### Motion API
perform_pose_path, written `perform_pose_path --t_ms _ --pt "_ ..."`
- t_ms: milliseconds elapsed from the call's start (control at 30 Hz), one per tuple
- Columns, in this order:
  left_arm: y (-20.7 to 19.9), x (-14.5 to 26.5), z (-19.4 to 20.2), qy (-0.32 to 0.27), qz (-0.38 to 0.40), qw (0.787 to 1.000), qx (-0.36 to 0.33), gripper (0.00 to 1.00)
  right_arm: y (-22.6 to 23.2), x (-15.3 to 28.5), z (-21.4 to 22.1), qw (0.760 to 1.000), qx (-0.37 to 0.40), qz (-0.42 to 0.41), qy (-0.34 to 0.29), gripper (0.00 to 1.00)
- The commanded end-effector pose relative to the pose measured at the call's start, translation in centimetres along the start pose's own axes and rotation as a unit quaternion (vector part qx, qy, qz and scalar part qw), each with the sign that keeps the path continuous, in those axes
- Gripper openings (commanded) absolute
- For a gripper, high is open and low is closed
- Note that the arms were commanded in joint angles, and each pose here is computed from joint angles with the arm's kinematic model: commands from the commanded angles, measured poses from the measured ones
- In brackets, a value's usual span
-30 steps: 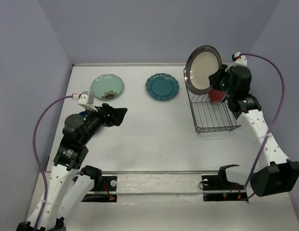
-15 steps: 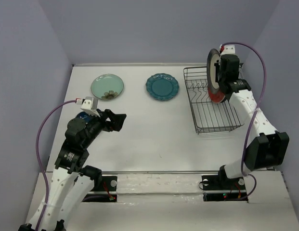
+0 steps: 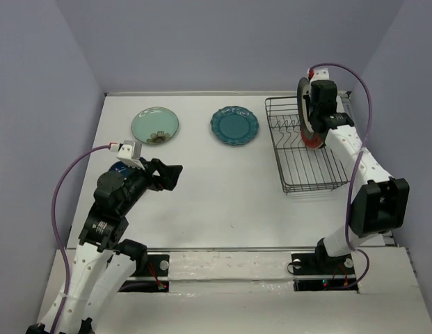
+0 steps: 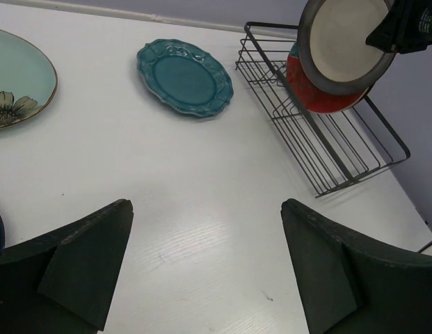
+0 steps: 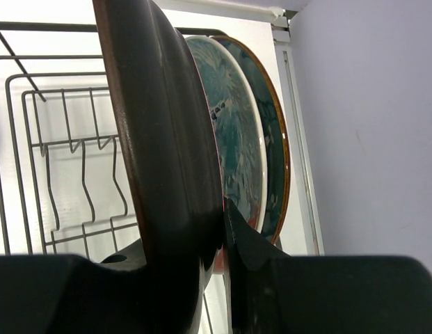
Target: Load the plates into the dish rack
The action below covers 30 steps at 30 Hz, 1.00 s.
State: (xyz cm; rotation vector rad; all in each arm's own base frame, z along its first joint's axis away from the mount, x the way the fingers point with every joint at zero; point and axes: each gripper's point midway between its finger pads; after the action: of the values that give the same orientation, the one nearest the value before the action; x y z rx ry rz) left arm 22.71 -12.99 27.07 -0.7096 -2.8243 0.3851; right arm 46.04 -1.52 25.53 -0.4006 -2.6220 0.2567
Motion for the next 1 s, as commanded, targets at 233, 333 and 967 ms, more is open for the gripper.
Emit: perform_pose_path --t_ms 233,333,967 --pt "-0.2 0.0 -0.5 -0.012 0.006 1.000 -0.010 0.99 -4.2 2.7 -9.4 0.985 -0.077 0.059 -0.145 0.07" --pt "-0.2 0.0 -0.5 -0.012 0.006 1.000 -0.010 0.99 -3.7 1.5 -8.2 0.988 -0.072 0.052 -0.130 0.07" --pt "-0.3 -0.2 -0.4 -0.012 0.009 1.000 -0.004 0.99 -0.8 -3.6 0.7 0.991 -0.124 0.007 -0.040 0.07"
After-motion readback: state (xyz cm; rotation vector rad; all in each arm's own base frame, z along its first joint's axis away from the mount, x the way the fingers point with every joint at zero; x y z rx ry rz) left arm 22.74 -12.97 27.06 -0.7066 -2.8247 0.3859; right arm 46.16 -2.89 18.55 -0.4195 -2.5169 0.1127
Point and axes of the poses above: each gripper's point midway between its finger pads, its own x axis back along the fingers, its own y axis along the line the jaws close on, z = x × y, and after that the axes turned 7 degrees about -x, right-handed
